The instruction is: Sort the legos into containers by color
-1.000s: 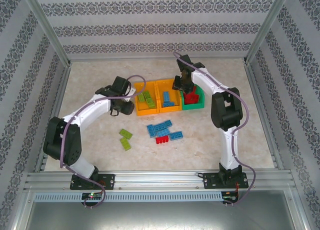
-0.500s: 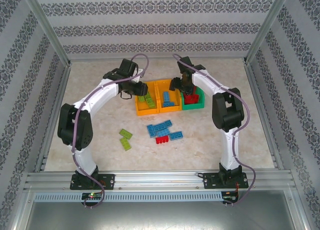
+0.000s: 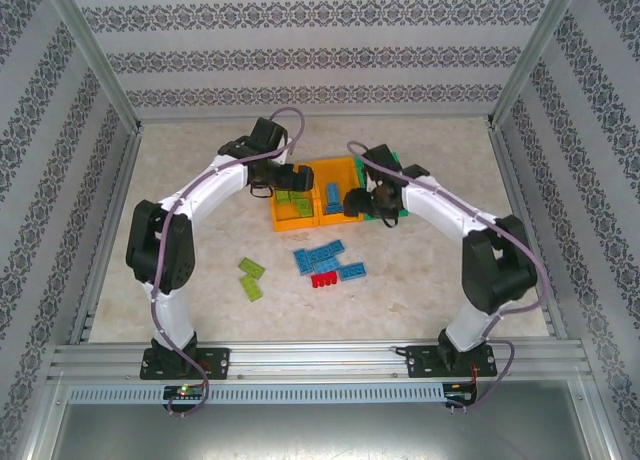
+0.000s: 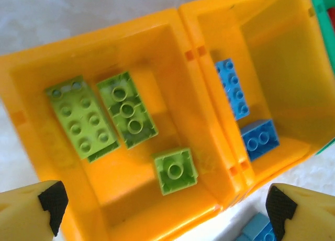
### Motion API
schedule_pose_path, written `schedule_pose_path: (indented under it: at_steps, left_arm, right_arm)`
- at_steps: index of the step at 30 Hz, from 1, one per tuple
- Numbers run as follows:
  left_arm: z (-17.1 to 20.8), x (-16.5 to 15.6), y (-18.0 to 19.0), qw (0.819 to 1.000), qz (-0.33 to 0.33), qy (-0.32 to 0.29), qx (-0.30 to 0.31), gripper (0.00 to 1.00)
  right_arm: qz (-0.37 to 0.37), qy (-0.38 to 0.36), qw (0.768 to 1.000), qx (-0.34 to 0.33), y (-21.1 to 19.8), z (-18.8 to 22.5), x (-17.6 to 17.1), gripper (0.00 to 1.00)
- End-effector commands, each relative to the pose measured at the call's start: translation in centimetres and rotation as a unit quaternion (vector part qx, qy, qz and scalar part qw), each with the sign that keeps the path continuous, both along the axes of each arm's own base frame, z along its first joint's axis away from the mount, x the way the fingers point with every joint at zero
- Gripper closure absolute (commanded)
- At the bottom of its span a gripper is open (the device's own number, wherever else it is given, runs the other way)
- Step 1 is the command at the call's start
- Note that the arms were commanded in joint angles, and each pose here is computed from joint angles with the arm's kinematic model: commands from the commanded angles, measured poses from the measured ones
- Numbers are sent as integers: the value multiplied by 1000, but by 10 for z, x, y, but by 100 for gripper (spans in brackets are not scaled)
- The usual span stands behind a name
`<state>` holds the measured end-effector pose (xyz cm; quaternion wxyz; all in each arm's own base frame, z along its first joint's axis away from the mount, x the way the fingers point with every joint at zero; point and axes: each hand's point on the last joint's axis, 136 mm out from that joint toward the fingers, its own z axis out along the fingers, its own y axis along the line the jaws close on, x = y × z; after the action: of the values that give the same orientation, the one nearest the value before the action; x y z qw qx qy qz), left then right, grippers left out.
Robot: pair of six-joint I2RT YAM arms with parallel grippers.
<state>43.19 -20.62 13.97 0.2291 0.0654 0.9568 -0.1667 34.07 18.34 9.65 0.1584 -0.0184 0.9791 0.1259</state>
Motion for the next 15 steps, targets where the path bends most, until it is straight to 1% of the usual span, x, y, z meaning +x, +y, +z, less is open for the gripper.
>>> schedule_pose_path:
  at_steps: [1,4,6,9,13,15]
  left_arm:
    - [16,-24,23,999,32,-16,26,0]
    - [10,-48,46,996,69,-12,50,0]
    - [3,-69,63,992,108,7,59,0]
    - [-12,-105,81,983,169,49,54,0]
    - [-35,-154,100,959,254,116,42,0]
    - [-48,-178,105,943,293,156,31,0]
  right_arm:
    - [38,8,999,-11,7,-8,-40,25]
    - [33,25,999,-12,7,-22,-67,30]
    - [23,36,999,-5,6,-31,-79,35]
    - [17,41,999,-8,1,-36,-91,41]
    - [16,51,999,-11,-5,-42,-108,41]
    - [4,59,998,-12,-9,-48,-113,41]
